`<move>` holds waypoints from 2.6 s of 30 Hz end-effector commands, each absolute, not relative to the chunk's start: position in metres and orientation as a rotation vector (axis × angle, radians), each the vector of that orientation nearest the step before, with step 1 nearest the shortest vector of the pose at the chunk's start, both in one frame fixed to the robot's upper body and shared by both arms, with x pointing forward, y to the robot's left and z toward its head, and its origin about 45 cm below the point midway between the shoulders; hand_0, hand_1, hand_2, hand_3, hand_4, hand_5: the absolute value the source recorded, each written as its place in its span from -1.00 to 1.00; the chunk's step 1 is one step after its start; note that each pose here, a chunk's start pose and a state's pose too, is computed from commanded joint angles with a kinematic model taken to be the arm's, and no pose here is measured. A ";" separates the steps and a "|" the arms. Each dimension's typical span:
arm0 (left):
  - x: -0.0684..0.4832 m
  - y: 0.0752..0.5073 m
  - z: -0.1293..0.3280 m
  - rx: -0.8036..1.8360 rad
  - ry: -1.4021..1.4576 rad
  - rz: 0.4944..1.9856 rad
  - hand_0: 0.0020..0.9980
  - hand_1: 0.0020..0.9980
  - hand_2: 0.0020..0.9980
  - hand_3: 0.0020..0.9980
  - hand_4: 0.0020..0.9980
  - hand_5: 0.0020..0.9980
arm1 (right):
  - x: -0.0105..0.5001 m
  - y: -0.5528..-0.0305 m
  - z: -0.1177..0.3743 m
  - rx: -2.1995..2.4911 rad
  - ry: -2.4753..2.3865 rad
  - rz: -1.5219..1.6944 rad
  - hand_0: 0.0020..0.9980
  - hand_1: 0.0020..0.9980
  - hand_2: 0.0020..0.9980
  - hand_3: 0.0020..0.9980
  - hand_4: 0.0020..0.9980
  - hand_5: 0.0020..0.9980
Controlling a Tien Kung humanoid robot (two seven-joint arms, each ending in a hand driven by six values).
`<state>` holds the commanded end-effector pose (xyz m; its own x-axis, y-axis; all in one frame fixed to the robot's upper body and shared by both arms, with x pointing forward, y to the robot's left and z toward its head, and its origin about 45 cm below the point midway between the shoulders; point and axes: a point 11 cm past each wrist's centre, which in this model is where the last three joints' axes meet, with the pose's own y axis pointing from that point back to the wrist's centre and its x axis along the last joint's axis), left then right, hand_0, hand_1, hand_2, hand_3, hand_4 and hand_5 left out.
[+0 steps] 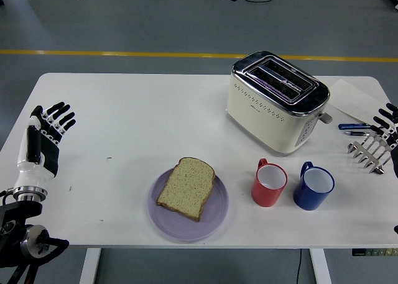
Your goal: Push plate across desktop,pick up the break from the machine,place the break in the plate
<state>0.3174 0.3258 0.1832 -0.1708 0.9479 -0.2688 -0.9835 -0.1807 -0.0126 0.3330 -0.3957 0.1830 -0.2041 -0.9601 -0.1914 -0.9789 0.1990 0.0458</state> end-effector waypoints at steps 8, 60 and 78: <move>0.318 0.326 0.184 -0.252 0.184 1.740 0.51 0.47 0.51 0.30 0.07 1.00 | 0.334 -0.397 0.185 -1.891 2.326 0.242 0.53 0.47 0.49 0.50 0.07 -0.03; 0.321 0.327 0.185 -0.258 0.186 1.740 0.50 0.47 0.51 0.29 0.05 1.00 | 0.336 -0.404 0.191 -1.894 2.328 0.231 0.52 0.47 0.49 0.49 0.16 -0.07; 0.314 0.331 0.180 -0.197 0.194 1.704 0.51 0.47 0.51 0.29 0.06 1.00 | 0.331 -0.398 0.173 -1.915 2.336 0.304 0.53 0.47 0.49 0.49 0.16 -0.09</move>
